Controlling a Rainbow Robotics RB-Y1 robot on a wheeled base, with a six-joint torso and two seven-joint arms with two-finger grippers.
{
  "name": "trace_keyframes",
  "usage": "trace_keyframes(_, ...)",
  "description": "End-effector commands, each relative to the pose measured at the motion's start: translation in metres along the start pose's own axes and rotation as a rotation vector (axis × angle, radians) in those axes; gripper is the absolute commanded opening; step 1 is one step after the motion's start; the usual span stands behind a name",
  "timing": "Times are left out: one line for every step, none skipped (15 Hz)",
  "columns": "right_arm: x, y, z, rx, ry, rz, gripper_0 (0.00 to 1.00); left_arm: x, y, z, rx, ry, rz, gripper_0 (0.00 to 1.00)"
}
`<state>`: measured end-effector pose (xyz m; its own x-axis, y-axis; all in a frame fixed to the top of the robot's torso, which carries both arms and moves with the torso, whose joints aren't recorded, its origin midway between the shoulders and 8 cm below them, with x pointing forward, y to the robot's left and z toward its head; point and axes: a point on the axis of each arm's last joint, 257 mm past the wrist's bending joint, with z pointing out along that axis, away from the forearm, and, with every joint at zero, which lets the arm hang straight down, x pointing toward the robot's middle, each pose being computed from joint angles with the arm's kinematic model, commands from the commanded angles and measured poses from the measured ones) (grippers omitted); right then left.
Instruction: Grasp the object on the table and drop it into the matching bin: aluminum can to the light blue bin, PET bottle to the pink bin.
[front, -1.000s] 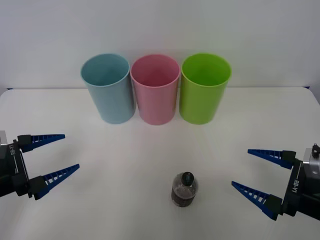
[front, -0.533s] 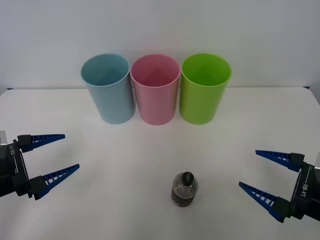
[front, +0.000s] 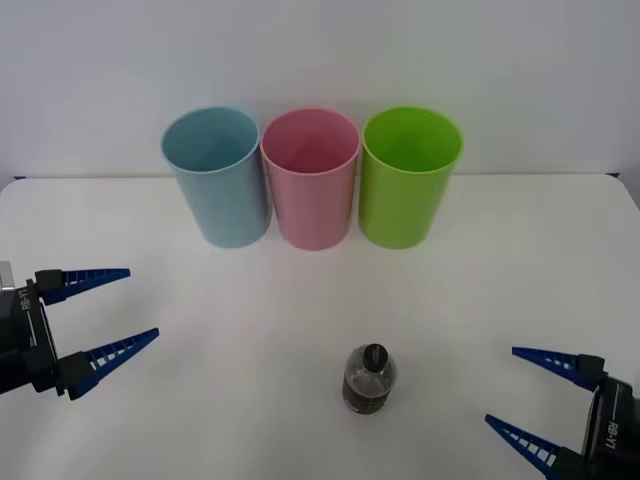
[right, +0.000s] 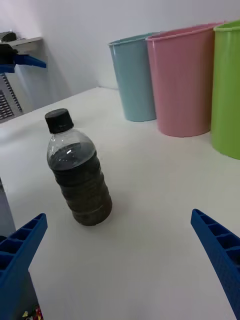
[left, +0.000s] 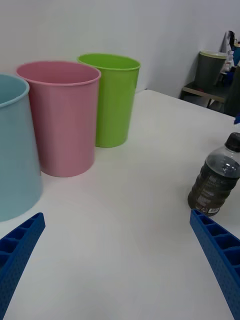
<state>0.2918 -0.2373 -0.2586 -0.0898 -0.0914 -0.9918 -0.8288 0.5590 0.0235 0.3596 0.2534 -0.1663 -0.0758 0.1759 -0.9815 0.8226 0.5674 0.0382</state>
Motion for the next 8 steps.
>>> trace_keyframes(0.023, 0.012, 0.009, -0.007, -0.023, 0.011, 1.0, 0.0, 0.0, 0.0, 0.0, 0.0, 0.0, 1.0)
trace_keyframes(0.027, 0.014, 0.012, 0.0, -0.026, 0.0, 1.0, 0.0, 0.0, 0.0, 0.0, 0.0, 0.0, 1.0)
trace_keyframes(0.034, 0.017, 0.018, 0.008, -0.019, -0.023, 1.0, 0.0, 0.0, 0.0, 0.0, 0.0, 0.0, 1.0)
trace_keyframes(0.037, 0.019, 0.022, 0.015, -0.016, -0.037, 1.0, 0.0, 0.0, 0.0, 0.0, 0.0, 0.0, 1.0)
trace_keyframes(0.041, 0.021, 0.028, 0.016, -0.014, -0.039, 1.0, 0.0, 0.0, 0.0, 0.0, 0.0, 0.0, 1.0)
trace_keyframes(0.044, 0.024, 0.034, 0.016, -0.011, -0.044, 1.0, 0.0, 0.0, 0.0, 0.0, 0.0, 0.0, 1.0)
trace_keyframes(0.046, 0.026, 0.04, 0.015, -0.008, -0.051, 1.0, 0.0, 0.0, 0.0, 0.0, 0.0, 0.0, 1.0)
trace_keyframes(0.048, 0.027, 0.047, 0.017, -0.007, -0.054, 1.0, 0.0, 0.0, 0.0, 0.0, 0.0, 0.0, 1.0)
